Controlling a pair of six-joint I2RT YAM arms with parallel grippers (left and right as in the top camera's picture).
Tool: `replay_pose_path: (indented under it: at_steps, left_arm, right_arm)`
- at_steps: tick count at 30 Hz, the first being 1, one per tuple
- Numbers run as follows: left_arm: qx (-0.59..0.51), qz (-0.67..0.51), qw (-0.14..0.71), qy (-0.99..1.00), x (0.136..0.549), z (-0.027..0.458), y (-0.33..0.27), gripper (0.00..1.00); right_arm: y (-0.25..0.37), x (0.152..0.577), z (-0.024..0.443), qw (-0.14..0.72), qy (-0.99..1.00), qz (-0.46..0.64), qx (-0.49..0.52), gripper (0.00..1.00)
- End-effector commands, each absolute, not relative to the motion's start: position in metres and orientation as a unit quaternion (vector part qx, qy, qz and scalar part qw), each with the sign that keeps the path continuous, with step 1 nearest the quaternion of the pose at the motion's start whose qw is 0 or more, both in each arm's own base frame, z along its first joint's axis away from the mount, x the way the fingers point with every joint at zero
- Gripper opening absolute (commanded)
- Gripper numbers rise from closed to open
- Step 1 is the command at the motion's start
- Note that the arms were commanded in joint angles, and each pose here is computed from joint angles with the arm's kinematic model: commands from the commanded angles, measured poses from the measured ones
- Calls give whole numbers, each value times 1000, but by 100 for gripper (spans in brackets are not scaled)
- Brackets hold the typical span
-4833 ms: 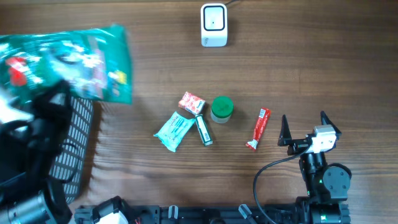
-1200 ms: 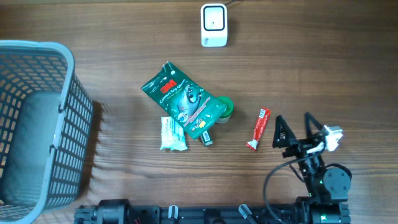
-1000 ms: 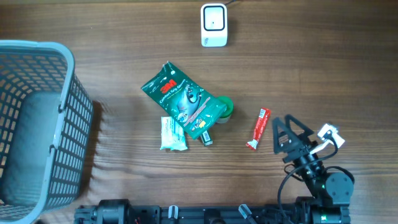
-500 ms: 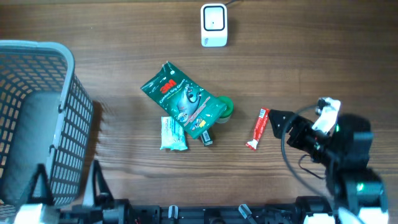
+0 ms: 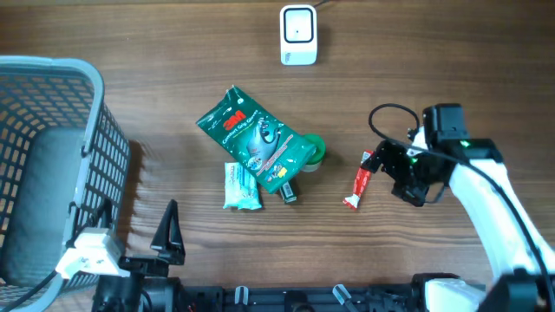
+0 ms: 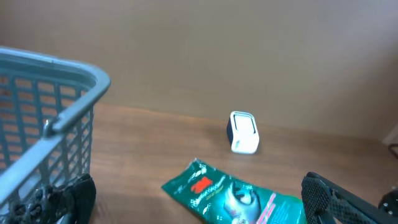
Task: Scan the item barcode
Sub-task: 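Reach the right gripper down and grasp the red Nescafe stick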
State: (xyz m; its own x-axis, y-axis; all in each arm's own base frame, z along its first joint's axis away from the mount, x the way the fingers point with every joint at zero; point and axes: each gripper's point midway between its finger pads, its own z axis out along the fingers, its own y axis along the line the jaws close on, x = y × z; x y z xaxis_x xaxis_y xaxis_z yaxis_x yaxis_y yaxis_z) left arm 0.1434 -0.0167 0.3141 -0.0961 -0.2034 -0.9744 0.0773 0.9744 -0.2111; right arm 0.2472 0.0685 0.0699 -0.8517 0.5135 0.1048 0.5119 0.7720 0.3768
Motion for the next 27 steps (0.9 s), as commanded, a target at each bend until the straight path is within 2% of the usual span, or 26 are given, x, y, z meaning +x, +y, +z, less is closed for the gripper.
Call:
replay_pose_path:
  at_steps: [1,9,10,13,18,21,25,27]
  left_arm:
    - [-42,-111,662,740,142,308,-19,100]
    - [-43,-111,654,747,142,303,-19,100]
    - [-44,-111,652,749,142,301,-19,100]
    - [-44,-111,650,751,142,300,-19,100]
    - [-45,-110,646,754,141,297,-19,100]
    - [-45,-110,646,754,141,297,-19,100]
    - [-46,-110,640,759,141,294,-19,100]
    - [-47,-110,632,765,140,289,-19,100]
  right_arm:
    - [69,253,53,-13,942,173,286,82]
    - [71,250,25,5,942,120,313,81]
    - [71,249,20,8,940,121,317,80]
    - [71,246,5,16,932,128,338,69]
    - [71,252,-9,41,931,139,334,67]
    - [72,251,-16,35,933,137,331,56]
    - [70,242,-33,8,937,120,329,33]
    - [70,238,-41,-6,940,115,322,25]
